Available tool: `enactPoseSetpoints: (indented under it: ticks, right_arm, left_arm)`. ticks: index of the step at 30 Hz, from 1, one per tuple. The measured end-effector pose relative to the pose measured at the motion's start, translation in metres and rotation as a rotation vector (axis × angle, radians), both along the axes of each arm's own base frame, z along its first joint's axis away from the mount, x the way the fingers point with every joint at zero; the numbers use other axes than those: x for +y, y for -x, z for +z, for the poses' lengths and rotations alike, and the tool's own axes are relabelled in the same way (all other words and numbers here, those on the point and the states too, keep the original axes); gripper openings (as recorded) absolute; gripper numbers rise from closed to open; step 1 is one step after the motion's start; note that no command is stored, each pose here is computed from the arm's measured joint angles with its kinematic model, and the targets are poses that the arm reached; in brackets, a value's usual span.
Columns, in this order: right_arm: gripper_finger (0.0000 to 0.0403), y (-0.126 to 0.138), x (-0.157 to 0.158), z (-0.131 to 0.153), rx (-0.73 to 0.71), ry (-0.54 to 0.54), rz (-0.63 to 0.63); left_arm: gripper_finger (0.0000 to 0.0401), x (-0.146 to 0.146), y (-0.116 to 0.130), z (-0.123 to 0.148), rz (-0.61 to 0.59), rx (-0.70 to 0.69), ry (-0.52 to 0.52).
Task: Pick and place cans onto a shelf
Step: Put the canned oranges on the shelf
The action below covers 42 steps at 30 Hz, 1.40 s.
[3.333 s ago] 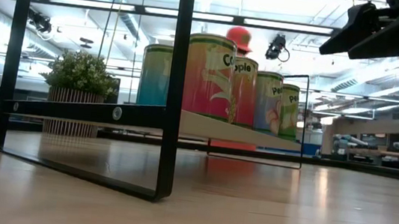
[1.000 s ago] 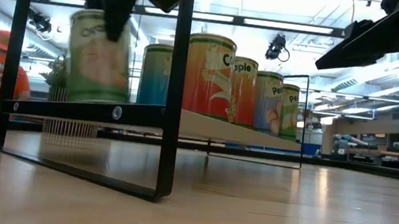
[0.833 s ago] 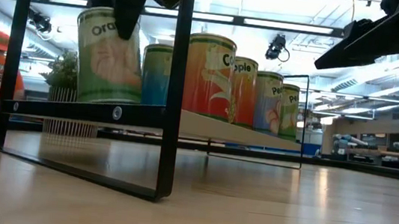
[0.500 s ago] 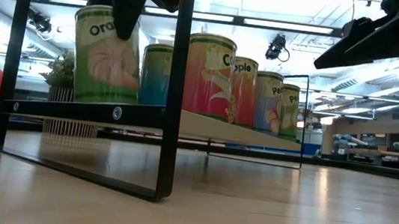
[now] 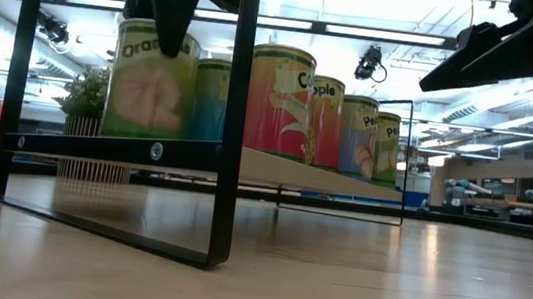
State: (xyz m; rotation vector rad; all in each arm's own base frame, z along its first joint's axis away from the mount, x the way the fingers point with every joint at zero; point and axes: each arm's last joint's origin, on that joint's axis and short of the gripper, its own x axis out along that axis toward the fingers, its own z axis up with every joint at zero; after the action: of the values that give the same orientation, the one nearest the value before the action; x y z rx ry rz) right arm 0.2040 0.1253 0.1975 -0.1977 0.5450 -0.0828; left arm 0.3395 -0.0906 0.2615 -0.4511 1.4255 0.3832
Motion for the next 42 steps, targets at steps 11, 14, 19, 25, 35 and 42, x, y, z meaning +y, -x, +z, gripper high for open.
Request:
enactPoseSetpoints:
  ticks: [11,14,19,25,35,42]
  right_arm:
    - [0.0346,0.0,0.0,0.0,0.003,-0.013,0.005]
    - [0.0346,0.0,0.0,0.0,0.003,-0.013,0.005]
    - [0.0346,0.0,0.0,0.0,0.004,-0.014,0.005]
    - [0.0346,0.0,0.0,0.0,0.004,-0.015,0.006]
    - [0.0346,0.0,0.0,0.0,0.004,-0.015,0.006]
    - [0.0346,0.0,0.0,0.0,0.003,-0.02,0.003]
  left_arm:
    - [0.0355,-0.002,0.0,0.0,-0.035,-0.008,-0.025]
    - [0.0355,-0.005,0.001,0.0,-0.046,-0.011,-0.039]
    - [0.0355,-0.007,0.002,0.0,-0.07,-0.013,-0.048]
    - [0.0355,-0.009,0.002,0.0,-0.08,-0.012,-0.048]
    - [0.0355,0.004,0.012,0.0,0.021,0.089,-0.134]
    - [0.0355,-0.001,0.007,0.002,-0.036,0.03,-0.07]
